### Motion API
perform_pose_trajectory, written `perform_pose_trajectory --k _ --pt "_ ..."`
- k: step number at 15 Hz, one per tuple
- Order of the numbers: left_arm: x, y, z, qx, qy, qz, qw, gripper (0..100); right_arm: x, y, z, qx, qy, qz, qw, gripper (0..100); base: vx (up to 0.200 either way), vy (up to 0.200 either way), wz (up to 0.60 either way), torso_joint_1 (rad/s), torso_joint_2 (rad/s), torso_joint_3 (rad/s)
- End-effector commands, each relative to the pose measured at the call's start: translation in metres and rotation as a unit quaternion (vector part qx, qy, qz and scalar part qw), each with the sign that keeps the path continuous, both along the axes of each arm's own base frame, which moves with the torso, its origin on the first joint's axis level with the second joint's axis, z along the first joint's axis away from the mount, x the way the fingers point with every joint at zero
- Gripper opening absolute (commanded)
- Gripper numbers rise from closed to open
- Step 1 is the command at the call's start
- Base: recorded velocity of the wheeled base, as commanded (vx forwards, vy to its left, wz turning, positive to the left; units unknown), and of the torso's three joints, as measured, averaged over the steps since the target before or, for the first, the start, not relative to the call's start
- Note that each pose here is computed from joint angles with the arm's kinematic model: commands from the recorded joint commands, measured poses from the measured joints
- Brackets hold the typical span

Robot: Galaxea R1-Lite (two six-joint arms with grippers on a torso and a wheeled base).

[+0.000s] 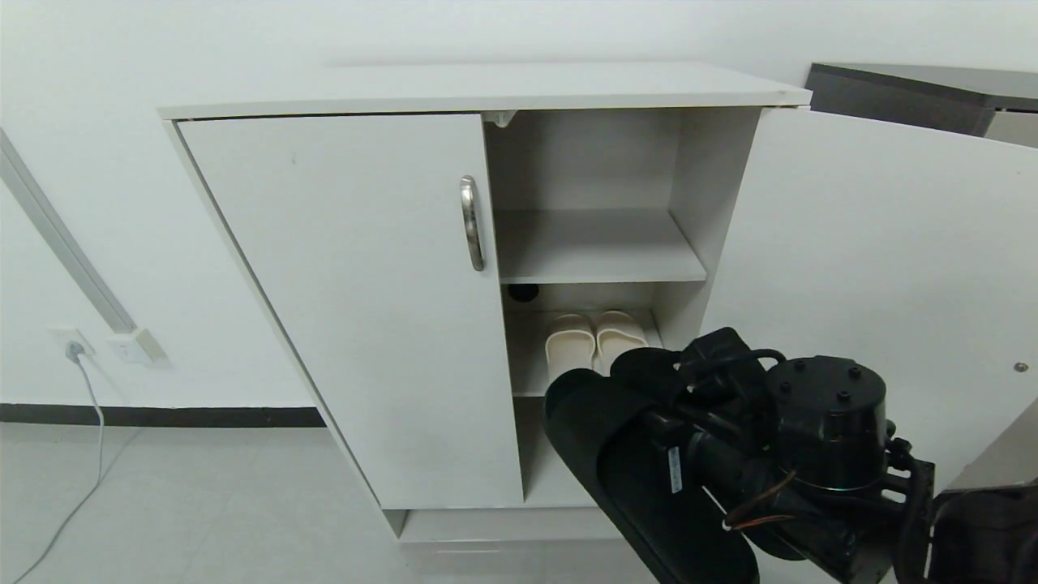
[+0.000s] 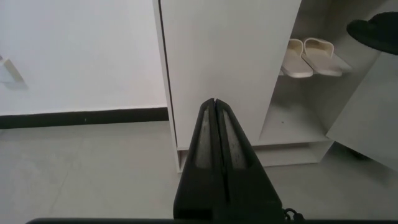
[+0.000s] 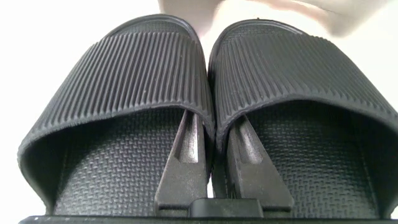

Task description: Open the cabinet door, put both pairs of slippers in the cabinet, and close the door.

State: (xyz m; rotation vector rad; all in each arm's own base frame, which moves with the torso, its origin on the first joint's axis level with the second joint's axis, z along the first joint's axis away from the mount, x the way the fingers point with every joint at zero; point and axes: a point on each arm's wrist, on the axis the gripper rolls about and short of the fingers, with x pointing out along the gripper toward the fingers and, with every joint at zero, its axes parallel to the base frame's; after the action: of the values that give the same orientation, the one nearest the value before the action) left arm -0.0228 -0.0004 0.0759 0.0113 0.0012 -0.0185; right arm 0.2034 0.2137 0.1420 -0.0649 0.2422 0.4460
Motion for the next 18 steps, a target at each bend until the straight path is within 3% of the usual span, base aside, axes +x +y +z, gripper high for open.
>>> perform_pose_trajectory --k 1,5,9,12,18 --pt "0.0 0.0 0.0 0.0 0.0 0.0 1.0 0 0.0 0.016 -0.004 0.007 0.009 -0.011 1.0 0 0.0 0.0 0.0 0.0 0.0 0.0" --pt "0.0 0.0 0.0 0.0 0.0 -0.001 1.0 0 -0.01 0.038 0.008 0.013 0.041 -0.047 0.998 0 0.0 0.0 0.0 0.0 0.0 0.0" --pt "0.0 0.0 0.0 0.0 0.001 -0.001 1.0 0 0.0 0.054 0.053 0.022 0.052 -0.112 0.992 0 0.0 0.0 0.0 0.0 0.0 0.0" --pt "0.0 0.0 0.0 0.0 0.001 -0.001 1.0 0 0.004 0.059 0.082 0.028 0.037 -0.138 0.989 0 0.0 0.0 0.0 0.0 0.0 0.0" --pt "0.0 0.0 0.0 0.0 0.001 -0.001 1.0 0 0.006 0.063 0.109 0.04 0.0 -0.146 0.989 0 0.0 0.0 0.0 0.0 0.0 0.0"
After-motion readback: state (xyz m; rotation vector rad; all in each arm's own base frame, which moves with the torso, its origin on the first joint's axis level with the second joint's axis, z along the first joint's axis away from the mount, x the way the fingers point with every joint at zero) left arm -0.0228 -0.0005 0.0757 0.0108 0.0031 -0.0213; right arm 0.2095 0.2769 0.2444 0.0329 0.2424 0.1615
